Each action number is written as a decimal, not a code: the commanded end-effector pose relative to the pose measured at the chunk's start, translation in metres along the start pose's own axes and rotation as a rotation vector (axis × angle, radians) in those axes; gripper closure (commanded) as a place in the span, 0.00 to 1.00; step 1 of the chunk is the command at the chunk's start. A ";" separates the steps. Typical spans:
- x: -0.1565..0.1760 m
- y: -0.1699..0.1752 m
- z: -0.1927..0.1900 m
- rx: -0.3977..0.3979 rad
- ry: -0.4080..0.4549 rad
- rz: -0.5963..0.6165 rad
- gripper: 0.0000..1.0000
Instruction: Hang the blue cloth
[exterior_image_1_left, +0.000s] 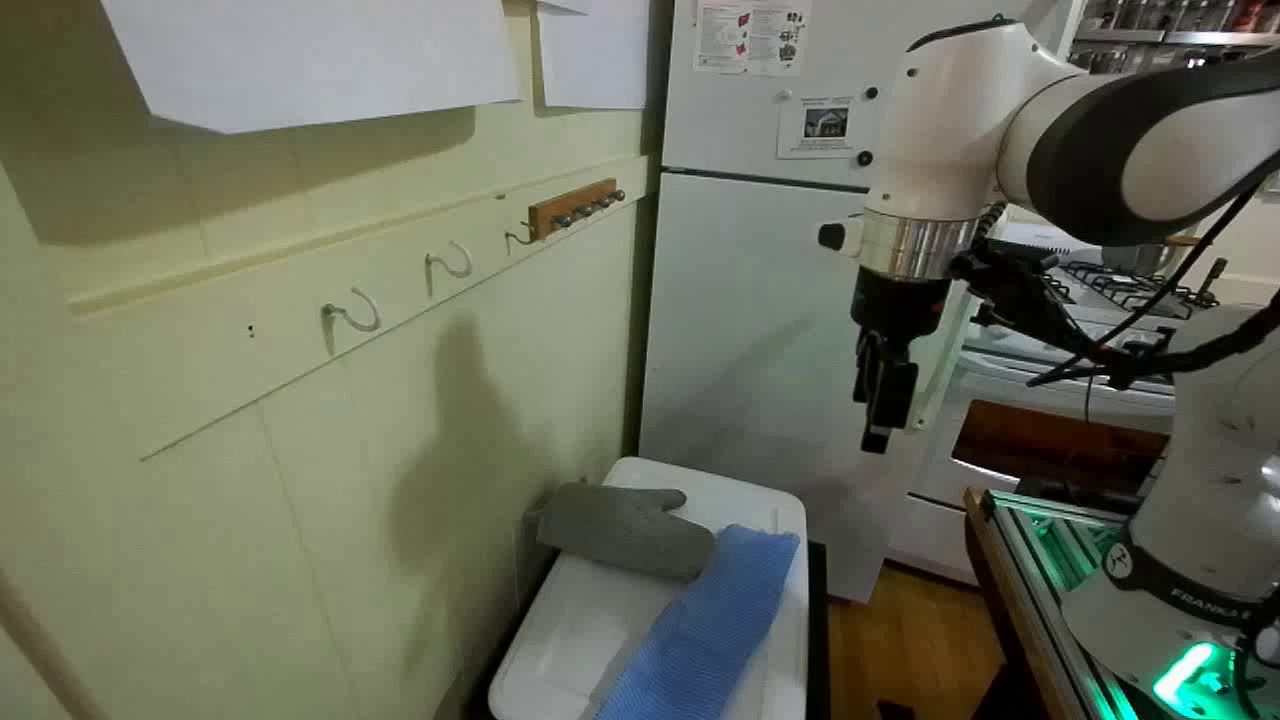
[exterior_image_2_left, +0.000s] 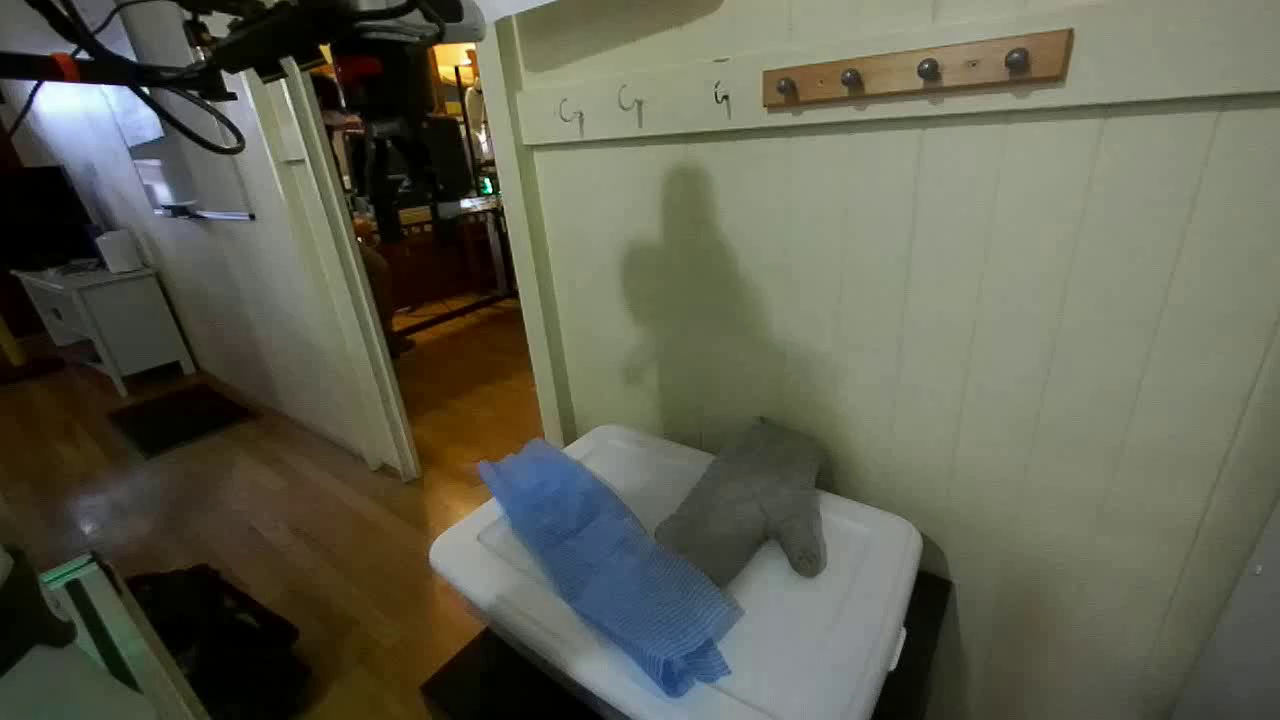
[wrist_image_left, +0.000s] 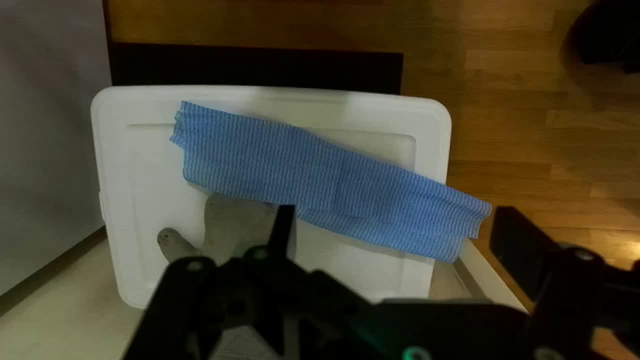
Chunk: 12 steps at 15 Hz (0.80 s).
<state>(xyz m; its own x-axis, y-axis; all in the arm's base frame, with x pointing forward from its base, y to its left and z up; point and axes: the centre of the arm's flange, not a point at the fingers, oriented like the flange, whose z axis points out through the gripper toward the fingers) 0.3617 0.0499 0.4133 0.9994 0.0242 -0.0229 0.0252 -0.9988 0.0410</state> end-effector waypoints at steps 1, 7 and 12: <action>0.000 0.000 0.000 0.000 0.000 0.000 0.00; 0.013 0.003 0.012 -0.015 0.019 0.115 0.00; 0.045 0.020 0.071 0.006 0.047 0.398 0.00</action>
<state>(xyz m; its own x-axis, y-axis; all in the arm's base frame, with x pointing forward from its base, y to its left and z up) 0.3833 0.0320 0.3865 0.9742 -0.2236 0.0301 -0.2244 -0.9742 0.0248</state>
